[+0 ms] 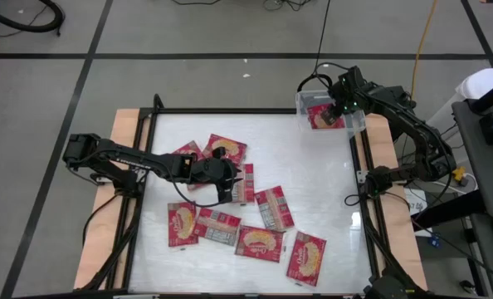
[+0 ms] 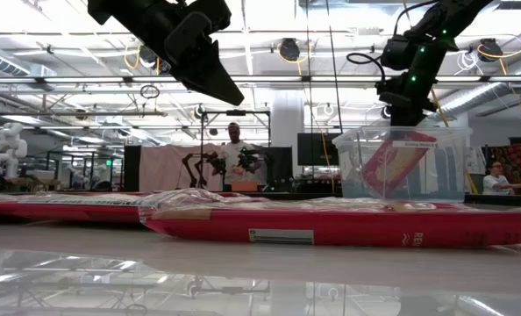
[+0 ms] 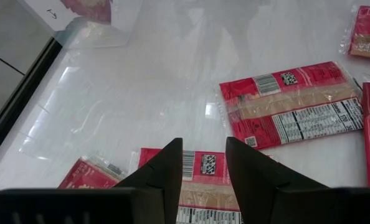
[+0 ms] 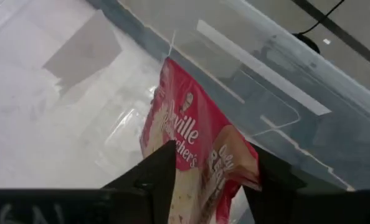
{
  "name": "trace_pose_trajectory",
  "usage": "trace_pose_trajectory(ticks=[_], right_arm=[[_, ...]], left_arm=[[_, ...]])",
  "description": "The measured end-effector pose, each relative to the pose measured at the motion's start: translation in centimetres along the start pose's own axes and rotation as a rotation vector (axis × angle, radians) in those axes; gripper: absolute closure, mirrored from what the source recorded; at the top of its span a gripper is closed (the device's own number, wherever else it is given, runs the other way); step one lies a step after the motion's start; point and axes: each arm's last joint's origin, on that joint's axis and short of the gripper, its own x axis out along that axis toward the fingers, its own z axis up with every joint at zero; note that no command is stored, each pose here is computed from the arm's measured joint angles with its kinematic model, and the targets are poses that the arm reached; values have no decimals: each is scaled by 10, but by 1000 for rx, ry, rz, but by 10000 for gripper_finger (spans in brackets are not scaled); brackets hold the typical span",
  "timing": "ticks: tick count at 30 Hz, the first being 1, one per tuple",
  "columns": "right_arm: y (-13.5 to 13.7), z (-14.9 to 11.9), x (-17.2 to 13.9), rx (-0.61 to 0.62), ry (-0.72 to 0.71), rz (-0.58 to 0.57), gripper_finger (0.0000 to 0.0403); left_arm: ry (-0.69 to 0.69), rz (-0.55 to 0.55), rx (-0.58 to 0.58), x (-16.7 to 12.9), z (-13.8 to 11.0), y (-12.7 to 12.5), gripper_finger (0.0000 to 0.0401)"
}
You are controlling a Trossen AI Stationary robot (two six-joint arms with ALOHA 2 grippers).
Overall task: Sort popcorn bags into baskets
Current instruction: Put the red popcorn bag into the transparent bin
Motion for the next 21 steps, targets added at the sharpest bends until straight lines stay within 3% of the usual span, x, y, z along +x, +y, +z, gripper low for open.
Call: trace_pose_trajectory(ticks=[14,21], right_arm=[[5,7,-1,-72,-27,-172,179],[28,12,-12,-113,-85,-289,158]], left_arm=[[17,1,7,6,-3,-1,274],[29,5,10,19,-8,-4,274]])
